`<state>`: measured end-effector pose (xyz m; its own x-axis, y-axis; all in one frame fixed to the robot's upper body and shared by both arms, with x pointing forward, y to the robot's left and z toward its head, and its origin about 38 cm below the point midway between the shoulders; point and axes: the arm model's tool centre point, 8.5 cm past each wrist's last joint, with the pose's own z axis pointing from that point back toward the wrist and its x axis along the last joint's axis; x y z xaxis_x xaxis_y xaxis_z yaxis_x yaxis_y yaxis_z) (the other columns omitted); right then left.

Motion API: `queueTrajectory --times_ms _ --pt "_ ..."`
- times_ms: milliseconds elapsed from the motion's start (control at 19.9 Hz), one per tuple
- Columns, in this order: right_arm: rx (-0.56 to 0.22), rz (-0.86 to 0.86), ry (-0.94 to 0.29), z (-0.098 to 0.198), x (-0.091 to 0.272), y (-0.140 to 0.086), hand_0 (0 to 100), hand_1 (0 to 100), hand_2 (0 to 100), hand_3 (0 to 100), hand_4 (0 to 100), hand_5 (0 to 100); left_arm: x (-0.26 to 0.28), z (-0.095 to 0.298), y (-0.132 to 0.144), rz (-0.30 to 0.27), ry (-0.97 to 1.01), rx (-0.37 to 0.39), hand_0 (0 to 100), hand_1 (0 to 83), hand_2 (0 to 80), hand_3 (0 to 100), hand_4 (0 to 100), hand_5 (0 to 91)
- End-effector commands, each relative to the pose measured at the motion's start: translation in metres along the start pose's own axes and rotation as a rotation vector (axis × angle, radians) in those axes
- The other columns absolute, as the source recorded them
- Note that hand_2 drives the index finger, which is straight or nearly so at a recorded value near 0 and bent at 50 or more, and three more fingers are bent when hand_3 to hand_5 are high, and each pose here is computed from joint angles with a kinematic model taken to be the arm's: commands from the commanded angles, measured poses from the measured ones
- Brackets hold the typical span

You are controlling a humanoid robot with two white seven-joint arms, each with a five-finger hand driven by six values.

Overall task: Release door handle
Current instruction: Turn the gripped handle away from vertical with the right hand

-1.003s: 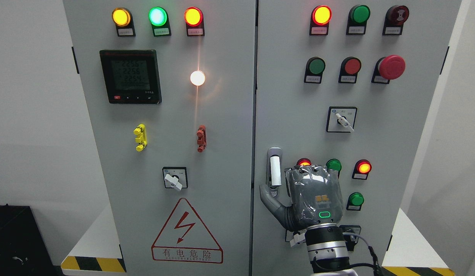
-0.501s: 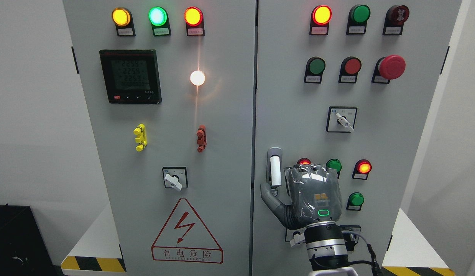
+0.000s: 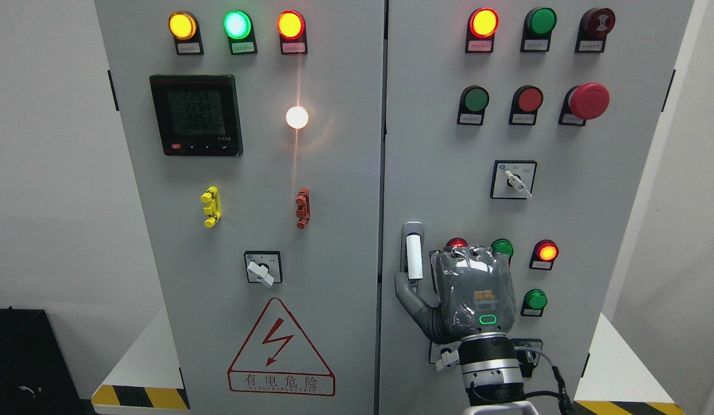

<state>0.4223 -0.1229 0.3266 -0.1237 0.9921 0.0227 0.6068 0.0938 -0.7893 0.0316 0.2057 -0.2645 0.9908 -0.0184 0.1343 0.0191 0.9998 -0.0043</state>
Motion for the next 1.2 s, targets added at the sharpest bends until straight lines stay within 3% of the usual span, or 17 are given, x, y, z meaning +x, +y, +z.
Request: queueTrajectory --times_ms 0,1153 --pt "0.003 0.002 0.002 0.0004 -0.0005 0.0012 40 30 94 100 100 100 -0.0108 0.001 -0.0001 0.002 0.016 0.0 12 55.6 0.0 0 0 0.0" --pt "-0.003 0.0 0.028 0.0009 -0.0028 -0.0005 47 32 94 100 100 100 -0.0108 0.001 -0.0001 0.002 0.016 0.0 12 55.6 0.0 0 0 0.0"
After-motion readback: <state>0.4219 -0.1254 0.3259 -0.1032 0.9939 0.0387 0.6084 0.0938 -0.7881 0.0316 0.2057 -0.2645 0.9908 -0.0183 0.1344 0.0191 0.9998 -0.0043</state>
